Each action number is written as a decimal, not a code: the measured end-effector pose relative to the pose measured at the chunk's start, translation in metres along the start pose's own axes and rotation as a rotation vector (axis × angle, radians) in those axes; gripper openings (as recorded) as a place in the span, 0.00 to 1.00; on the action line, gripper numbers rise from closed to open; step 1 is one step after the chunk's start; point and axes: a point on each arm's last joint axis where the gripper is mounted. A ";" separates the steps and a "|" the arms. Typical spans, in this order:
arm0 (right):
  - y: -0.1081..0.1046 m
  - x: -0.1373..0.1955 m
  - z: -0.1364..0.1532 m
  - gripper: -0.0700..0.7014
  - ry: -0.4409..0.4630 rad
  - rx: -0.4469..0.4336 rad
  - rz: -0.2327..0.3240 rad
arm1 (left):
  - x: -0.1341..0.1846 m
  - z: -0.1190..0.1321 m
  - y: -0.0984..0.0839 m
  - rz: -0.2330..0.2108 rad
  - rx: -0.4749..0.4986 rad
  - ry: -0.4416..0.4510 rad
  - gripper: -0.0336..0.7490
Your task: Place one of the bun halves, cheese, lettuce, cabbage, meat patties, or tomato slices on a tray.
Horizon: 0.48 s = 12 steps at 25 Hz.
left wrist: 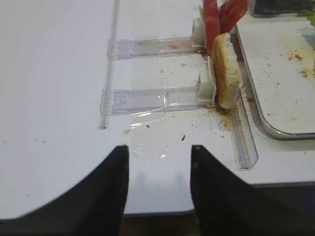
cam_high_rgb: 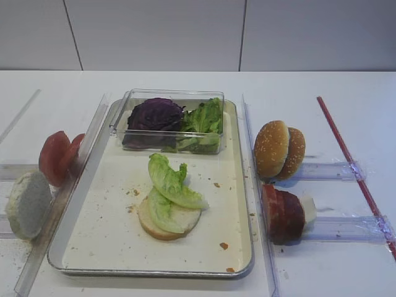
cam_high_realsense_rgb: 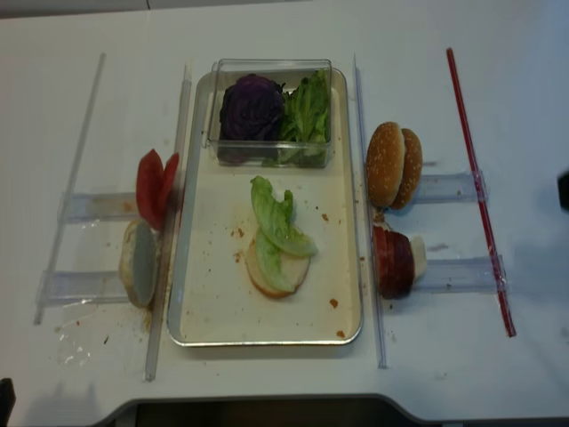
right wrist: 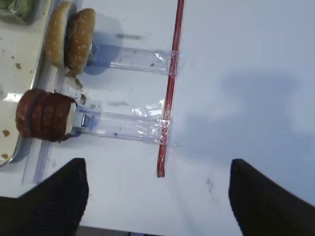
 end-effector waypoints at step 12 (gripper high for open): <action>0.013 0.104 -0.011 0.79 -0.178 0.027 -0.060 | 0.000 0.000 0.000 0.000 0.000 0.000 0.41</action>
Point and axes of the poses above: a point on each arm's last joint axis where the gripper is mounted, z pointing out along that axis toward the gripper, y along the wrist's bending axis when the last joint is at zero, x = y × z, and after that the axes turned 9 degrees about -z, right-handed
